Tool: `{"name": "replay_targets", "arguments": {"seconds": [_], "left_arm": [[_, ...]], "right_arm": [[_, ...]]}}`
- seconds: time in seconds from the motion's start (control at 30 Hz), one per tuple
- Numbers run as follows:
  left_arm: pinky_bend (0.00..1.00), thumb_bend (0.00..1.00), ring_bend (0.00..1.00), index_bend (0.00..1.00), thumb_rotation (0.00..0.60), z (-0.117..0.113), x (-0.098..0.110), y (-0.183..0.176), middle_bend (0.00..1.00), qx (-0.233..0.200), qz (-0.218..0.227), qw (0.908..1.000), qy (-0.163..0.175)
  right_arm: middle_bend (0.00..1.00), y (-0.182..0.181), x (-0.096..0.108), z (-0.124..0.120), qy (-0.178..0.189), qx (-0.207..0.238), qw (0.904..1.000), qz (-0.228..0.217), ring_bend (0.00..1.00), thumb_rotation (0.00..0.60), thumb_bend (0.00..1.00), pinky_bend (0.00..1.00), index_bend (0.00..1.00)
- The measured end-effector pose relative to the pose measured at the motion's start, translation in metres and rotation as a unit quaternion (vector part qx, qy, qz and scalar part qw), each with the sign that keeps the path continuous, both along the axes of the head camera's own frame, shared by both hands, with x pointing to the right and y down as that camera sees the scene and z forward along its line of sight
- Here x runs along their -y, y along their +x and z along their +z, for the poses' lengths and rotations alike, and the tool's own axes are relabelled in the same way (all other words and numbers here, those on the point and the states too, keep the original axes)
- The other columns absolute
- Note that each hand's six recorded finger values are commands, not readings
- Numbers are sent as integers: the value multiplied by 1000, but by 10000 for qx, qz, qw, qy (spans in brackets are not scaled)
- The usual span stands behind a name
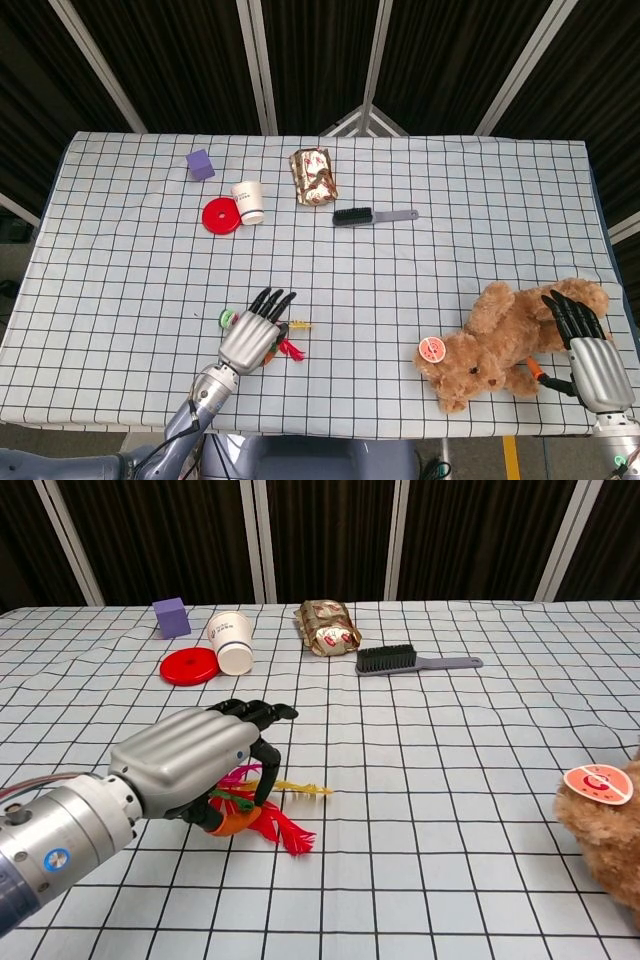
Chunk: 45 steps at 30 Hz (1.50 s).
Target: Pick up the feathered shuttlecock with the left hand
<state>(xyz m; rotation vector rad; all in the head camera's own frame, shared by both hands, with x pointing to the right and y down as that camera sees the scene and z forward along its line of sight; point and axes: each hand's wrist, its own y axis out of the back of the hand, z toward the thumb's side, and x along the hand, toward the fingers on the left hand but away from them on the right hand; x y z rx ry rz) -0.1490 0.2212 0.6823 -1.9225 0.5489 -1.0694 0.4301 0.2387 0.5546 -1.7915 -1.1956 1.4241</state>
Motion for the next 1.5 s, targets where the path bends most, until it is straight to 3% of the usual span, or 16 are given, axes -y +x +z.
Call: {"name": "replay_targets", "arguments": {"seconds": [0.3,0.53,0.97,1.27,1.4,1.5], "left_arm": [[0,641,0,610,600,-6,6,-9,39,-32,-125,9999,32],[0,646,0,614,600,-24,19,-24,43,-161,-309,9992,193],[0,647,0,617,600,-59,45,-93,46,-224,-861,9948,505],[0,634,0,595,600,-73,50,-139,41,-165,-1202,9911,546],[0,453,0,441,600,-74,49,-150,5,-151,-1308,9899,531],[0,290,0,208,600,-76,49,-155,0,-213,-1380,9887,539]], "right_arm": [[0,0,0,0,-8,-6,10000,-2,0,600,341,0,0],[0,0,-1,0,-22,-3,10000,15,0,600,342,0,0],[0,-1,-1,1,-44,-28,10000,17,0,600,341,0,0],[0,-1,-1,2,-52,-36,10000,37,0,600,341,0,0],[0,-2,-1,2,-57,-34,10000,32,0,600,342,0,0],[0,-2,-2,2,-61,-41,10000,27,0,600,342,0,0]]}}
